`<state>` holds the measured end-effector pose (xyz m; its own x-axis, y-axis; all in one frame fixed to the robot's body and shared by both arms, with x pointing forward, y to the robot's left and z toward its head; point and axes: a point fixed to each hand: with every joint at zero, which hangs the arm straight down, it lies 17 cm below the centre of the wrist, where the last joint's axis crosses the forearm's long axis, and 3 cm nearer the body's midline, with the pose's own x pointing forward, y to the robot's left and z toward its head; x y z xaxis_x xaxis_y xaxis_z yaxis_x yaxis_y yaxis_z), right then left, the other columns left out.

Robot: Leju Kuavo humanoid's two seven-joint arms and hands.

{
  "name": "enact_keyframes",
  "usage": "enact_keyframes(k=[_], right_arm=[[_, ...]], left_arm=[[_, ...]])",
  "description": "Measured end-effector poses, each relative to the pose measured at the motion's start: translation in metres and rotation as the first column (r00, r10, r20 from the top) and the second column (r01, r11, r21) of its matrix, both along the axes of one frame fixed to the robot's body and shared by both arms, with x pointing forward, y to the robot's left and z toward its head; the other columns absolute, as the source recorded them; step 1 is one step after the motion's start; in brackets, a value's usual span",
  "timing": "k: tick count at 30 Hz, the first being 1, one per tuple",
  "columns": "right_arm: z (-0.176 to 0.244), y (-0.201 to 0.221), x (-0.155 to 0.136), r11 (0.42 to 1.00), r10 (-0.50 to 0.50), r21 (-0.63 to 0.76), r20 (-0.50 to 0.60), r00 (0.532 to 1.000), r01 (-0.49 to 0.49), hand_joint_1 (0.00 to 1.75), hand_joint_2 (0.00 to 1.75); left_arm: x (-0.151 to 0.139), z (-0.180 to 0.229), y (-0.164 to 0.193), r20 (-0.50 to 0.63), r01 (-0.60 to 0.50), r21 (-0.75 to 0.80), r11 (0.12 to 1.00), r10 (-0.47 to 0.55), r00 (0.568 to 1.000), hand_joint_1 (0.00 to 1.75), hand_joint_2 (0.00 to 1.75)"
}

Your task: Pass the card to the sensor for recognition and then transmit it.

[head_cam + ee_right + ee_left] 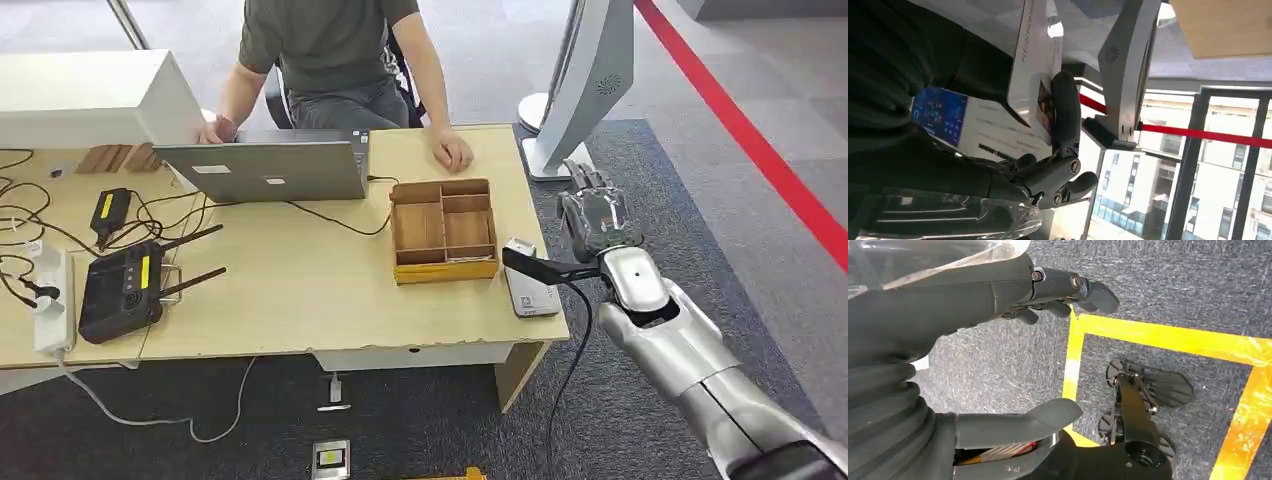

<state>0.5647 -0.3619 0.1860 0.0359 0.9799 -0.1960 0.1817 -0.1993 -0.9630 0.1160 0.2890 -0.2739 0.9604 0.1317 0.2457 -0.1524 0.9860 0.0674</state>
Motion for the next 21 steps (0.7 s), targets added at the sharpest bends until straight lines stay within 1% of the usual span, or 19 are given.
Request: enact_keyframes(k=[11,21], right_arm=[[-0.055,0.000,0.000,1.000,-0.025,0.012,-0.100,0.995,0.027,1.75,1.75],[-0.091,0.001,-0.006,0.999,-0.043,0.004,-0.176,0.983,0.044,1.75,1.75]], left_arm=[[0.000,0.000,0.000,0.000,0.001,0.001,1.000,-0.001,1.000,0.00,1.75],[0.001,0.000,0.000,0.006,0.010,0.000,1.000,-0.010,1.000,0.00,1.75]])
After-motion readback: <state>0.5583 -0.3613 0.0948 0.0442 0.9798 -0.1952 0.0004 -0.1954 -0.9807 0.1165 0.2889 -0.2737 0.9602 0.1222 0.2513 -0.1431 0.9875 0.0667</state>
